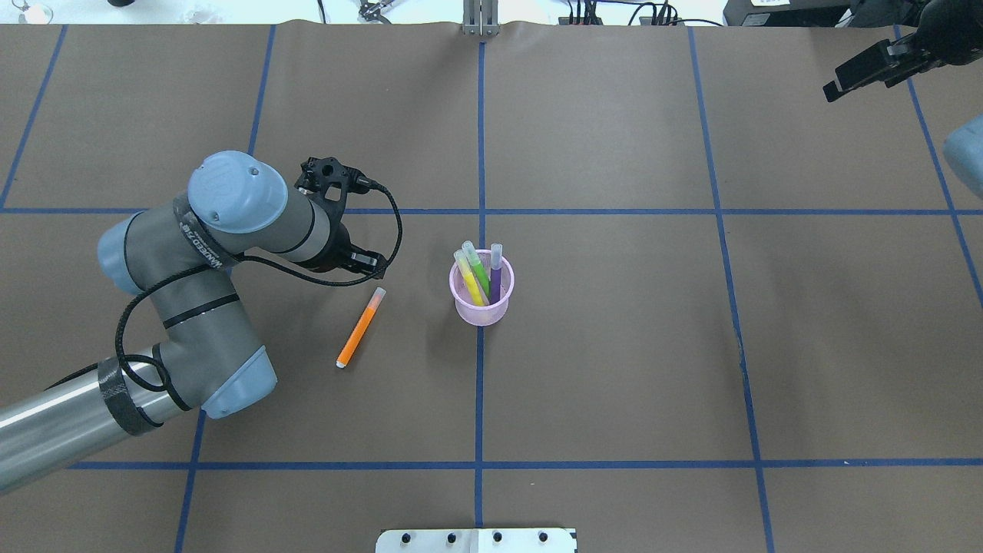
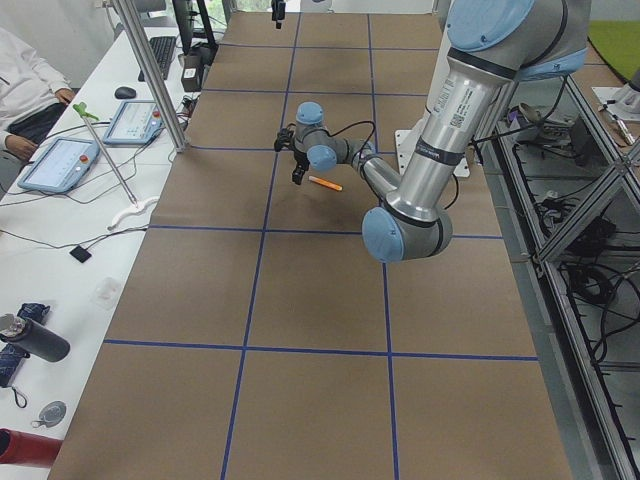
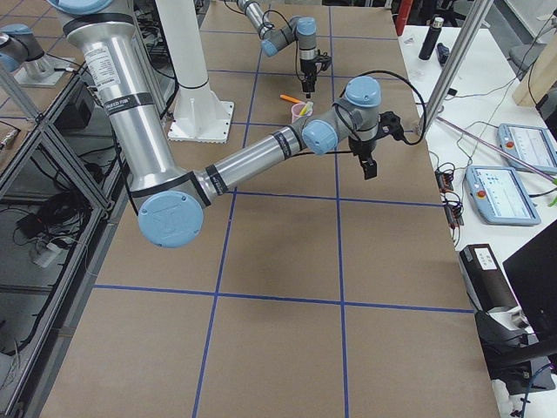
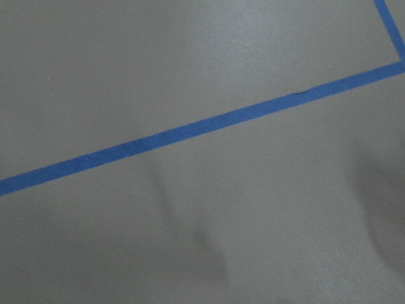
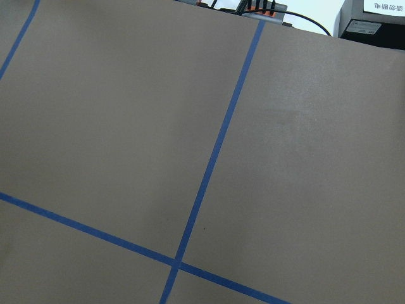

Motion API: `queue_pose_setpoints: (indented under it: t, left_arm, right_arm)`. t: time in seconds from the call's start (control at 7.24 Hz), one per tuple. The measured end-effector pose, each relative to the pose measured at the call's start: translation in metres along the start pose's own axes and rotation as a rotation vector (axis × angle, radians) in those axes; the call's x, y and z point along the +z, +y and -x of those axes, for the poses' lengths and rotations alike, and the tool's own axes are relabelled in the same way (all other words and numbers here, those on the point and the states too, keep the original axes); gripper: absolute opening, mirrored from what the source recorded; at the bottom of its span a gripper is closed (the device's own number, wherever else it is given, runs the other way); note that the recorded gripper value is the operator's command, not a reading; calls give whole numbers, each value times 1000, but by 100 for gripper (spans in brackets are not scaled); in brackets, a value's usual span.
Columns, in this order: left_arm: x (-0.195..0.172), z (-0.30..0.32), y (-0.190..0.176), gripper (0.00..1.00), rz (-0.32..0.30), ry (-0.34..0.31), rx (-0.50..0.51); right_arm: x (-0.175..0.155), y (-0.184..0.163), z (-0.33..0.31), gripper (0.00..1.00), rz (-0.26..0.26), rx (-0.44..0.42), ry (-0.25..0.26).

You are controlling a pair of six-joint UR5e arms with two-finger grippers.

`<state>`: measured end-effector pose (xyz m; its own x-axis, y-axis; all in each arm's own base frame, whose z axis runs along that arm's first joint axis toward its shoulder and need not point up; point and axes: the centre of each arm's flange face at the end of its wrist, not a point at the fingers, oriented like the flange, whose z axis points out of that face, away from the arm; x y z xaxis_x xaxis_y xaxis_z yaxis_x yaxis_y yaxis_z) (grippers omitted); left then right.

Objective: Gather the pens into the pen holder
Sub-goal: 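Move the left gripper toward the orange pencil while the right gripper retreats, then lower the left gripper over the orange pencil and close it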

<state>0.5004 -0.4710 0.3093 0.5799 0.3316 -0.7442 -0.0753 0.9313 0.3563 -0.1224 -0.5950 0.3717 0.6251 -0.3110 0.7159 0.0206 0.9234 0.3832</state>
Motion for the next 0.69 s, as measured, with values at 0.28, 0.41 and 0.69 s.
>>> queue_pose_setpoints:
  t: [0.28, 0.41, 0.69]
  left_arm:
    - [10, -16, 14, 59, 22, 10, -4]
    - [13, -21, 20, 56, 31, 13, -1]
    - [17, -25, 26, 50, 40, 15, 3]
  right_arm:
    - [0, 1, -1, 100, 1, 1, 1]
    - [1, 1, -1, 100, 2, 2, 1]
    - [1, 2, -2, 100, 3, 2, 1]
